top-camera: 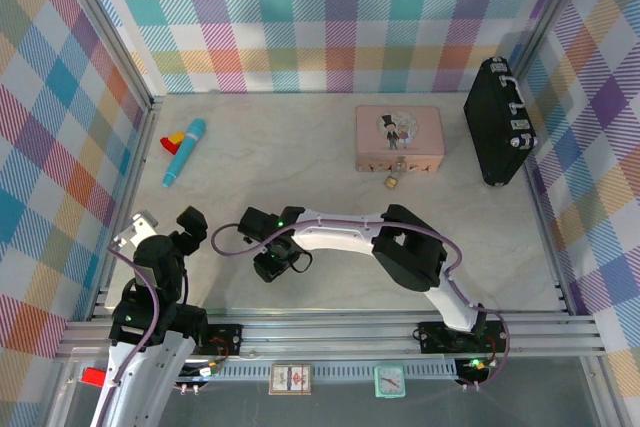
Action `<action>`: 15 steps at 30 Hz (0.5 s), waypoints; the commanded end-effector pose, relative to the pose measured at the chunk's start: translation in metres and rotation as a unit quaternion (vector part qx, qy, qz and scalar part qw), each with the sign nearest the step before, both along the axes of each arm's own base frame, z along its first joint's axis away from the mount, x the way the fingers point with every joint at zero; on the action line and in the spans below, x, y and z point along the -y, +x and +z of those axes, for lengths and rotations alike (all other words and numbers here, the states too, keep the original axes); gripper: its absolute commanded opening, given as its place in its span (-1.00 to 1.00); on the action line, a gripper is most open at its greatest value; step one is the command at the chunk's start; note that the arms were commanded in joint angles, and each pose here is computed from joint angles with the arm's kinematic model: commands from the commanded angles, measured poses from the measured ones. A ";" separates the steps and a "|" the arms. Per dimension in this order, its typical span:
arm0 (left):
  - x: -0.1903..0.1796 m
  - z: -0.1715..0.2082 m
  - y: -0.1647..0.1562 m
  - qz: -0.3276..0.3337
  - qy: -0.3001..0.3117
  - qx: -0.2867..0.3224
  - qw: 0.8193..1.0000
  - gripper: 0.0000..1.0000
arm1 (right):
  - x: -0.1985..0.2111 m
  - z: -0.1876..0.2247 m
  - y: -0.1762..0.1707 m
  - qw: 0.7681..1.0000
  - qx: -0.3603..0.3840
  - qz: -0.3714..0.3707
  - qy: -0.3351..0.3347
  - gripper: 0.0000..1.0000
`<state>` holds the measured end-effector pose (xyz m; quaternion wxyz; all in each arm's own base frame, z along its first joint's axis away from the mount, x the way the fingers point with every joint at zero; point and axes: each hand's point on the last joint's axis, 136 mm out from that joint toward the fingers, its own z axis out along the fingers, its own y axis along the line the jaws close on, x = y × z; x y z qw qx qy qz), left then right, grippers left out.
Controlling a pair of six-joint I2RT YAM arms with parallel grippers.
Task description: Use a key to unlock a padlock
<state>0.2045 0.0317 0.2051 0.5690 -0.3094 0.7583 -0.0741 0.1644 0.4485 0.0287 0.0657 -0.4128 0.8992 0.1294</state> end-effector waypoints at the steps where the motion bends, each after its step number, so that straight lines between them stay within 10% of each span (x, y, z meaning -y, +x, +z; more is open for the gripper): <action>1: -0.005 -0.003 -0.004 0.012 0.006 0.000 1.000 1.00 | -0.001 -0.002 0.003 0.999 0.016 0.029 -0.013 -0.09; 15: -0.003 -0.006 -0.001 0.008 0.006 -0.005 1.000 1.00 | -0.015 -0.008 0.006 0.999 0.010 0.042 -0.013 -0.23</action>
